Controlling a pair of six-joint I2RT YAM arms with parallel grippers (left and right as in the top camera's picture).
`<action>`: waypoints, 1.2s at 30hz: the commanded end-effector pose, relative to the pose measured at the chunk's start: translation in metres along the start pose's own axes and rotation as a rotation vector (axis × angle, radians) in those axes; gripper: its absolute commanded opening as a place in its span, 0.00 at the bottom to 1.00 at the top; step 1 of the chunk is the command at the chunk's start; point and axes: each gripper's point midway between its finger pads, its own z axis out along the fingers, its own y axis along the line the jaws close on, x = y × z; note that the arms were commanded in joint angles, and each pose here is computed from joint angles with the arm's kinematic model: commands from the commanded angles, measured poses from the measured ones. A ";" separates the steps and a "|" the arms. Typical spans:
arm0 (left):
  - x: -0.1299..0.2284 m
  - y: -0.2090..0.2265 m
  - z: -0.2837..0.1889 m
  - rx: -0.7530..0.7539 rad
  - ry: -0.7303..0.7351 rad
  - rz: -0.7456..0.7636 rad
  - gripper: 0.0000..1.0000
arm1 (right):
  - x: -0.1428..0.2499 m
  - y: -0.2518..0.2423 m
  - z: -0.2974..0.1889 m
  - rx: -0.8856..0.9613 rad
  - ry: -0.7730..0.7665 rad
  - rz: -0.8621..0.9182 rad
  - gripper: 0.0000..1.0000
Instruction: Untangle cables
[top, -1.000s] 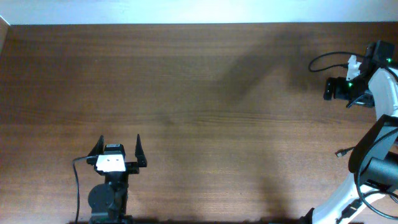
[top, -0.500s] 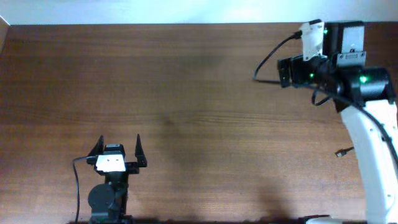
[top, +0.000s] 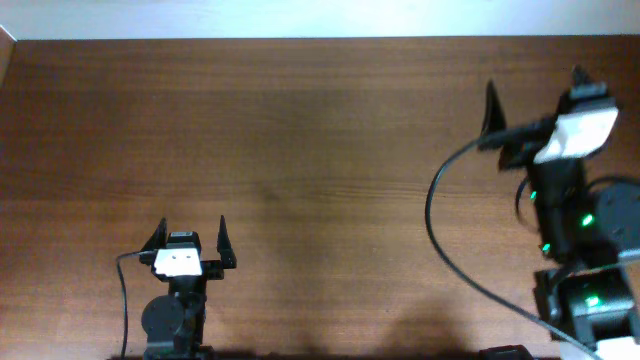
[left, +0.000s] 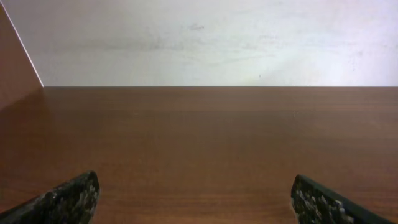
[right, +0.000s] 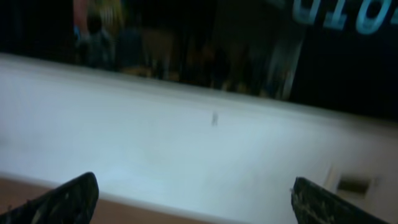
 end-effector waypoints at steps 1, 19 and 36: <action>0.002 -0.003 0.000 0.015 0.005 -0.010 0.99 | 0.049 0.005 -0.025 0.013 -0.062 0.075 0.99; 0.002 -0.003 0.000 0.015 0.005 -0.010 0.99 | 0.157 0.007 -0.117 0.066 -0.191 0.203 0.99; 0.002 -0.003 0.000 0.015 0.005 -0.010 0.99 | 0.256 0.020 -0.118 0.040 0.222 0.040 0.99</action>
